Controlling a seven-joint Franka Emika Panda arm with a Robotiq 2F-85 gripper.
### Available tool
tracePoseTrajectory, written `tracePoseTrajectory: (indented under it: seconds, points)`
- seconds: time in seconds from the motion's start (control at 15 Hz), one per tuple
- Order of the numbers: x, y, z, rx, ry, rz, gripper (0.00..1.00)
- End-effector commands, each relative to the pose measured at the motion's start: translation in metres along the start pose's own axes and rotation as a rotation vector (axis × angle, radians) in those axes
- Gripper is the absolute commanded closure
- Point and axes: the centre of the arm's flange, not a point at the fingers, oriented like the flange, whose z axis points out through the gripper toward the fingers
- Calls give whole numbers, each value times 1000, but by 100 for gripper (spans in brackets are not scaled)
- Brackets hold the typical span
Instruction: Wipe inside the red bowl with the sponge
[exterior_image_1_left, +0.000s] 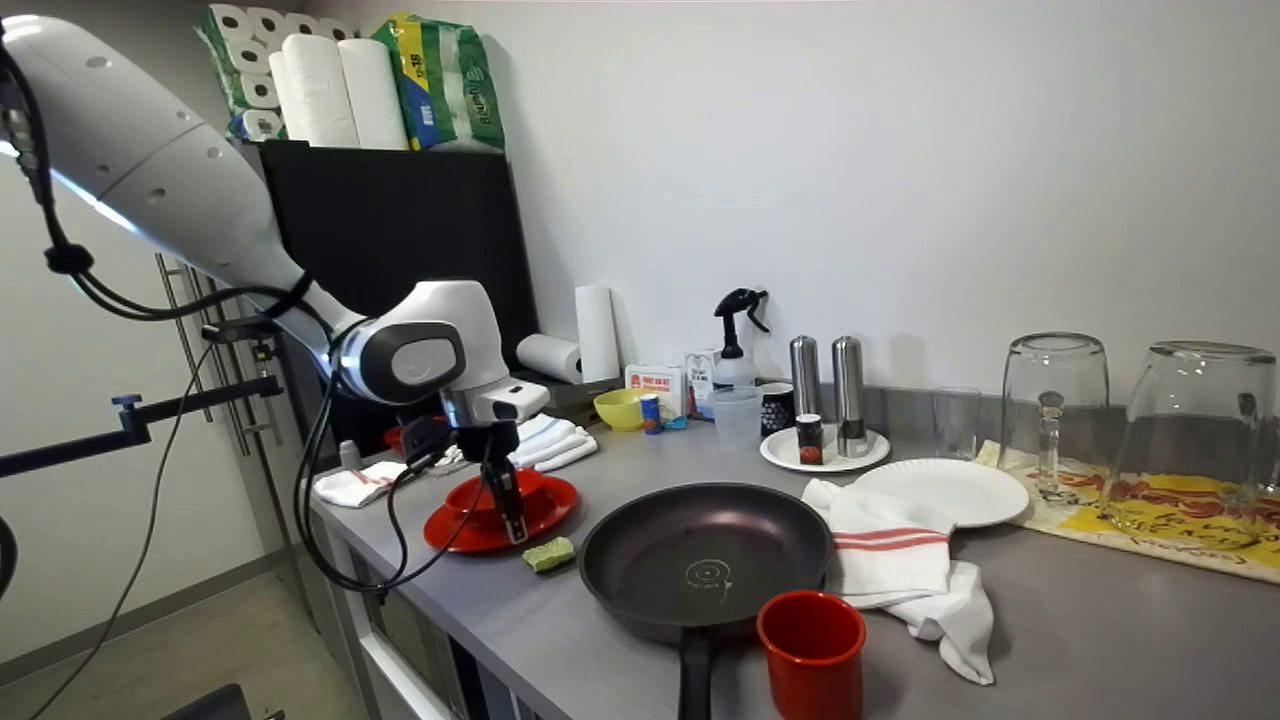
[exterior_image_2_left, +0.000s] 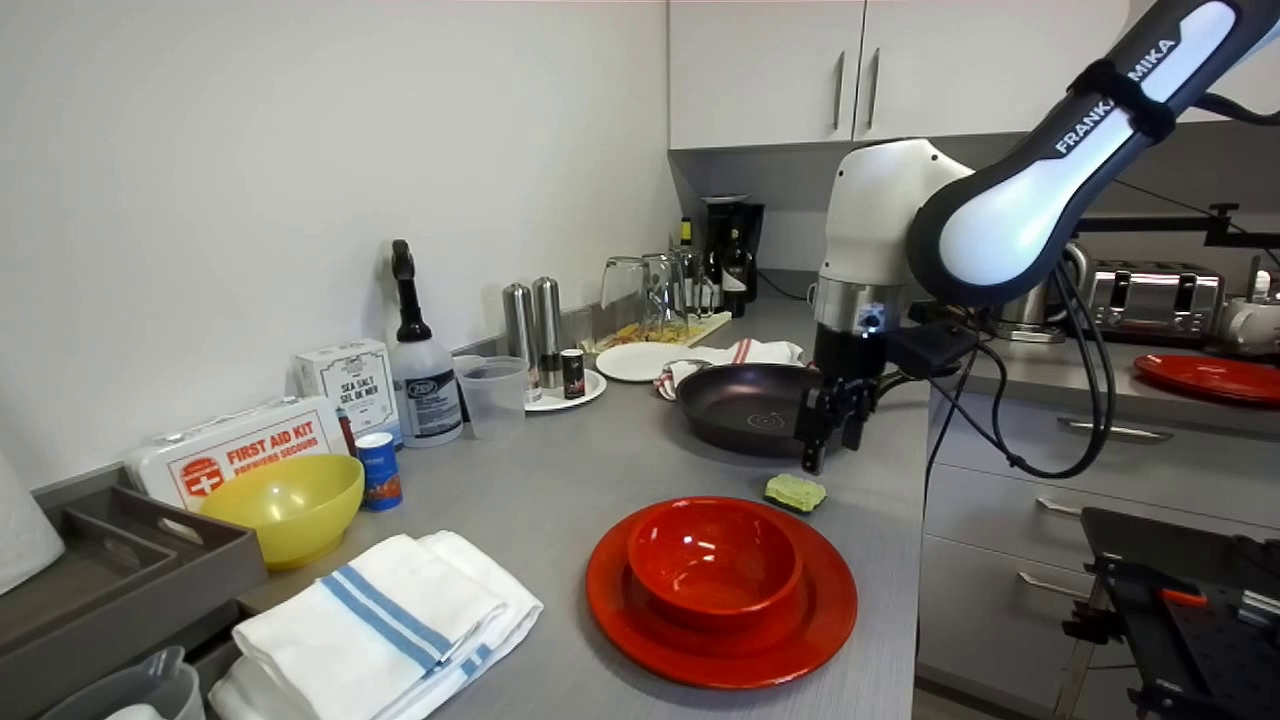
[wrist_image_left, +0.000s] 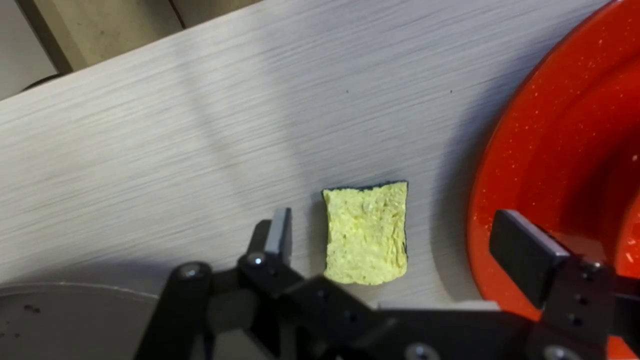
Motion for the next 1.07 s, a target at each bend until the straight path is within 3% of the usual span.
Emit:
tracePoseTrajectory:
  seconds: [0.0, 1.0]
  points:
    - [-9, -8, 16, 3, -10, -23, 0]
    - [25, -8, 54, -21, 59, -74, 0]
